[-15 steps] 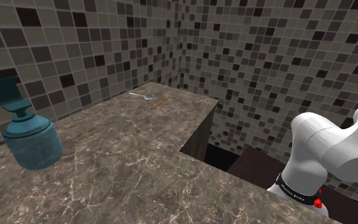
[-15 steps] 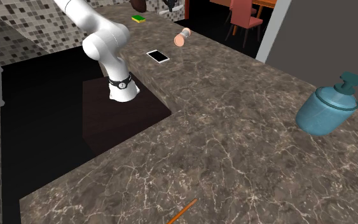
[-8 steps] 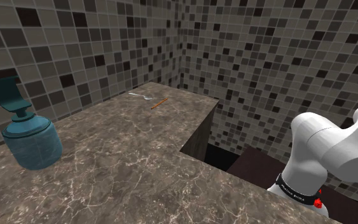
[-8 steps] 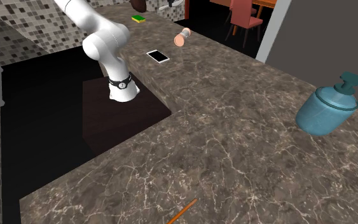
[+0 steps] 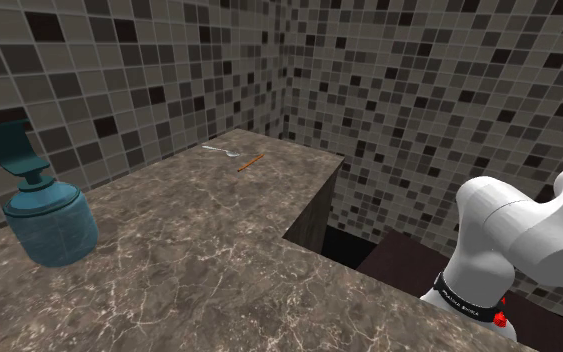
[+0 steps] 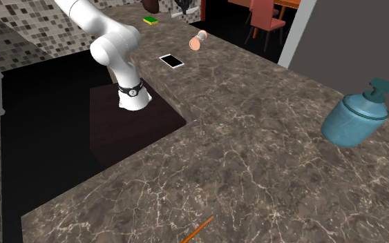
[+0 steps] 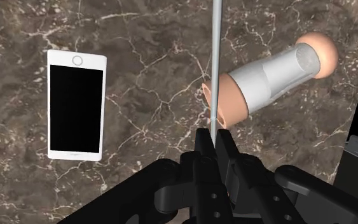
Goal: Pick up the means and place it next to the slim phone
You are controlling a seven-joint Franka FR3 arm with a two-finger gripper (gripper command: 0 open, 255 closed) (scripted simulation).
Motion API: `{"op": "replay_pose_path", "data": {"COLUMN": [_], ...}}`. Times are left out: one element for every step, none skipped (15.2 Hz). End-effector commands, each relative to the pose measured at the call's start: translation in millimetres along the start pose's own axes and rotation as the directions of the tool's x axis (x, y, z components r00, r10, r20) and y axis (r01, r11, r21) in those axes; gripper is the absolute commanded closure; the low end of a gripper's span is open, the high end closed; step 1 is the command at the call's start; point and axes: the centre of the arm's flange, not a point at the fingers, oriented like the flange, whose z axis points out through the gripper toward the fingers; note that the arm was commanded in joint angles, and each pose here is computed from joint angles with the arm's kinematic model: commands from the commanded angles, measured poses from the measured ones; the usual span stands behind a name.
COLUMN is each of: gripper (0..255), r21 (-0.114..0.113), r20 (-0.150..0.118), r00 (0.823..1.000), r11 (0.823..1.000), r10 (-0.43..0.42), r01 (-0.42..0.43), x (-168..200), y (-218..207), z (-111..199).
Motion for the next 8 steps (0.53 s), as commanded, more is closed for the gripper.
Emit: {"op": "replay_pose_path", "data": {"gripper": [255,255,255,255,255,255,255,255], "r21": [0.000,0.000,0.000,0.000,0.000,0.000,0.000,0.000], "r20": [0.000,0.000,0.000,0.000,0.000,0.000,0.000,0.000], "r00": [1.000,1.000,1.000,1.000,1.000,1.000,1.000,1.000], "r11": [1.000,1.000,1.000,1.000,1.000,1.000,1.000,1.000], "r10": [0.000,0.000,0.000,0.000,0.000,0.000,0.000,0.000], "r01": [0.000,0.000,0.000,0.000,0.000,0.000,0.000,0.000], "x": [1.6,2.2,2.9,3.5,4.2,4.9,5.5,6.2], "y": [0.4,1.0,1.6,2.2,2.9,3.5,4.1,4.7], "z": [9.3,14.5,19.7,24.9,30.1,35.3,40.5,45.7]}}
